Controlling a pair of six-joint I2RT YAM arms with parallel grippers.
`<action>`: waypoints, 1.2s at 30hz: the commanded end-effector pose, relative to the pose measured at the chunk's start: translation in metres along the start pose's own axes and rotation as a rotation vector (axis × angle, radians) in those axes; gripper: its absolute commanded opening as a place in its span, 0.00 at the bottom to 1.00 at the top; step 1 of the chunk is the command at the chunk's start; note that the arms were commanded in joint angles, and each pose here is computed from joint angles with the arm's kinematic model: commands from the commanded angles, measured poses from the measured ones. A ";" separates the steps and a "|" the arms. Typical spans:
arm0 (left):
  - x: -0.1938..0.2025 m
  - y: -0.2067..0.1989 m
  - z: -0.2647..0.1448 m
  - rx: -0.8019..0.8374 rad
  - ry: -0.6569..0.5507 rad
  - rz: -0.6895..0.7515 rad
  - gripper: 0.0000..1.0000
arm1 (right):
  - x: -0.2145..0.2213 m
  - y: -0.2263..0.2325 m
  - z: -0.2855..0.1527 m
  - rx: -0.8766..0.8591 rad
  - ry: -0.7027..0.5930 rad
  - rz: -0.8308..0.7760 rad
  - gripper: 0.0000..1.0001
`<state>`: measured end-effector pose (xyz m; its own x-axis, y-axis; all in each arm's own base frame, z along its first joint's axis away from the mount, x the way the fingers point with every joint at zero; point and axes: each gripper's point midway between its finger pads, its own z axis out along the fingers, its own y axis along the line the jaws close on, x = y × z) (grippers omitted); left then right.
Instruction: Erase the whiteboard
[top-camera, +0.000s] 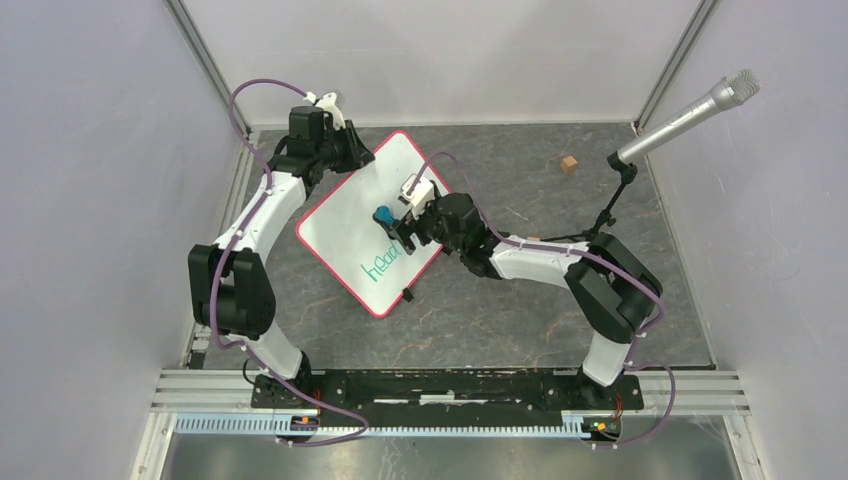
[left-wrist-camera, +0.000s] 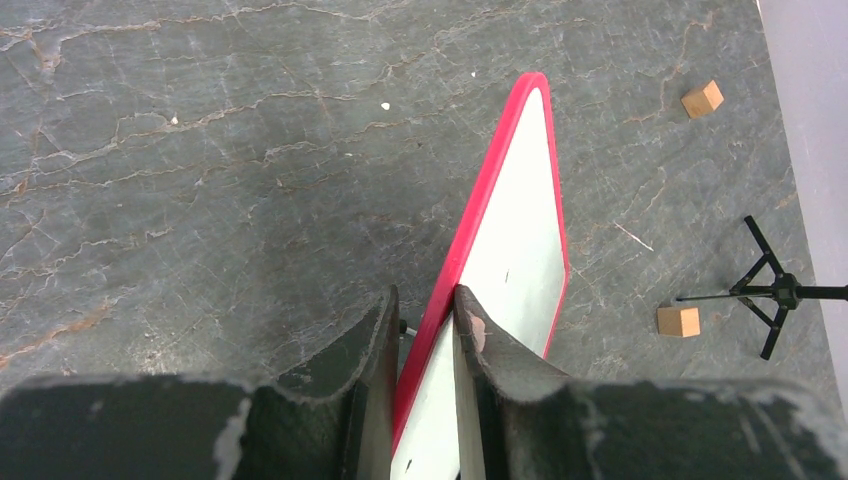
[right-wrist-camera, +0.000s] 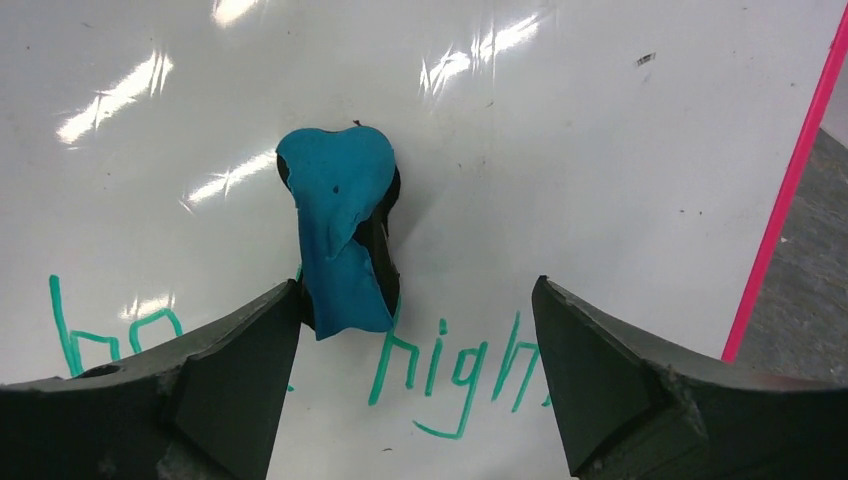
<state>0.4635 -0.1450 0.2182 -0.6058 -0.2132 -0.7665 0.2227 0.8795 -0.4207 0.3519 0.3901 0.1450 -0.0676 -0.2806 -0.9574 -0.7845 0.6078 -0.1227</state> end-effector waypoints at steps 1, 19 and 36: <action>0.002 -0.015 -0.001 0.040 0.022 -0.035 0.20 | -0.043 0.000 0.001 -0.028 -0.141 0.025 0.88; 0.002 -0.017 -0.001 0.052 0.027 -0.040 0.20 | -0.035 0.018 0.023 -0.133 -0.110 0.045 0.63; 0.008 -0.014 0.005 0.050 0.046 -0.044 0.24 | -0.011 -0.018 0.019 0.100 -0.074 0.142 0.32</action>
<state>0.4639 -0.1458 0.2180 -0.6057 -0.2128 -0.7667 0.2264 0.8776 -0.4225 0.3599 0.4161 0.1466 -0.0991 -0.1832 -0.9781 -0.8096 0.5863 -0.0278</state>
